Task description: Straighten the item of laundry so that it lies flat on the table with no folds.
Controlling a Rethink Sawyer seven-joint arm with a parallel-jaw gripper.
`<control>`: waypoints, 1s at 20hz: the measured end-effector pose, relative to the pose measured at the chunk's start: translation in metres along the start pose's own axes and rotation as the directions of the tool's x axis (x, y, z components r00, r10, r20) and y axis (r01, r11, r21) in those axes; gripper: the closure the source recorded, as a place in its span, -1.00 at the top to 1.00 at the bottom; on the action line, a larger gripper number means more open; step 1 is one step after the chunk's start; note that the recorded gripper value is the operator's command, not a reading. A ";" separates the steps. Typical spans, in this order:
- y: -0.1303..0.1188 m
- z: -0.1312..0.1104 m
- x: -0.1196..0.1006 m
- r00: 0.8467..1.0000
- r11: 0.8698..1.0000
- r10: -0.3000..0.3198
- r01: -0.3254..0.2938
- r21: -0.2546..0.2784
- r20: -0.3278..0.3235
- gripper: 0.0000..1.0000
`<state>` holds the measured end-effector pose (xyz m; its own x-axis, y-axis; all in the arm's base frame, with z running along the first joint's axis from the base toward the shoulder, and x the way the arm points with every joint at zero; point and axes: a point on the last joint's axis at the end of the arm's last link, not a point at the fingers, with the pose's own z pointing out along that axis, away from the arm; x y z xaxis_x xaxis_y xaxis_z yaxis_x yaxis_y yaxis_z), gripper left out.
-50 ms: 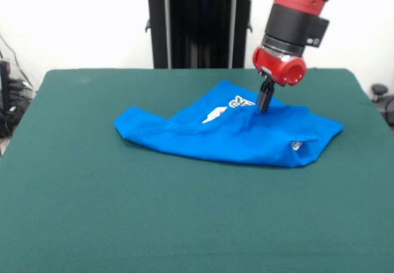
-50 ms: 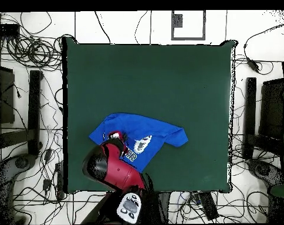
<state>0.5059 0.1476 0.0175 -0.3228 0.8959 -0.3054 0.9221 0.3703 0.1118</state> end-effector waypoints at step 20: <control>0.054 -0.024 -0.042 1.000 0.999 0.009 -0.009 -0.038 -0.005 -1.00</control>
<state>0.5640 0.1354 0.0589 -0.3158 0.9001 -0.3002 0.9162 0.3715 0.1499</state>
